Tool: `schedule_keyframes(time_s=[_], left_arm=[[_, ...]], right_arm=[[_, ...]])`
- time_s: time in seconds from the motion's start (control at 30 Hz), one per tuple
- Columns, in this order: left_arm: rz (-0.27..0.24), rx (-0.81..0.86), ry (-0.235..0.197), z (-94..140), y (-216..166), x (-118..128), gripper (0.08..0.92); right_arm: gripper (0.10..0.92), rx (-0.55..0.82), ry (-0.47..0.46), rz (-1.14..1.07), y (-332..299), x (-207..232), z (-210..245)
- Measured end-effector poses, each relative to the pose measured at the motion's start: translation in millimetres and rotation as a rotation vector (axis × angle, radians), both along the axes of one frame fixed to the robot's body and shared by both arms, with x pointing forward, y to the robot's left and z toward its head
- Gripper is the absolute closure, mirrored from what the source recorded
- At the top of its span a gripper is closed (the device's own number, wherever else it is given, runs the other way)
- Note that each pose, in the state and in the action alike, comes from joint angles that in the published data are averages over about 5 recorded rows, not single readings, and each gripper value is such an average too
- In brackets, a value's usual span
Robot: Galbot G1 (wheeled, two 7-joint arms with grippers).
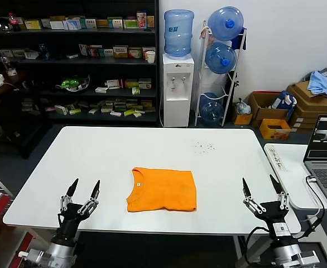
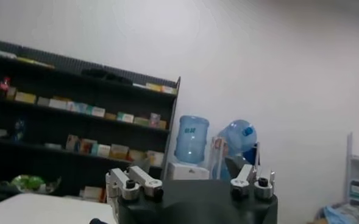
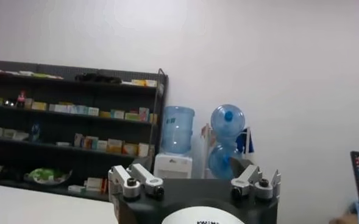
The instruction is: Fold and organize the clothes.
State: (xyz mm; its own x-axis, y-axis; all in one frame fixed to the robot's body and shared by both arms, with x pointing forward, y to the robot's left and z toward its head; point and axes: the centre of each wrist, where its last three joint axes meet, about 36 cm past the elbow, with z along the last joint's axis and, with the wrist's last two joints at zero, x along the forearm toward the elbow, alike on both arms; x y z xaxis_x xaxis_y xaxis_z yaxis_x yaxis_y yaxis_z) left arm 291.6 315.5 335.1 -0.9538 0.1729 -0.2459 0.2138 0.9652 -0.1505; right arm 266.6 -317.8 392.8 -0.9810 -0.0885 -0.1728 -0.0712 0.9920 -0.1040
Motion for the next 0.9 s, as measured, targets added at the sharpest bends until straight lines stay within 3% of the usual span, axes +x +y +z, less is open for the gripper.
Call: schedule_keyframes(time_s=[0.37,0.9], left_arm=[[0.046,0.065,-0.040,-11,14,-29,0.177],[0.067,0.108,-0.044,-19,21,-45,0.177]], right_arm=[[0.200,-0.050,-0.041,-0.010,-6,-12,-11],[0.200,-0.067,-0.050,-0.028,-11,-16,-19]])
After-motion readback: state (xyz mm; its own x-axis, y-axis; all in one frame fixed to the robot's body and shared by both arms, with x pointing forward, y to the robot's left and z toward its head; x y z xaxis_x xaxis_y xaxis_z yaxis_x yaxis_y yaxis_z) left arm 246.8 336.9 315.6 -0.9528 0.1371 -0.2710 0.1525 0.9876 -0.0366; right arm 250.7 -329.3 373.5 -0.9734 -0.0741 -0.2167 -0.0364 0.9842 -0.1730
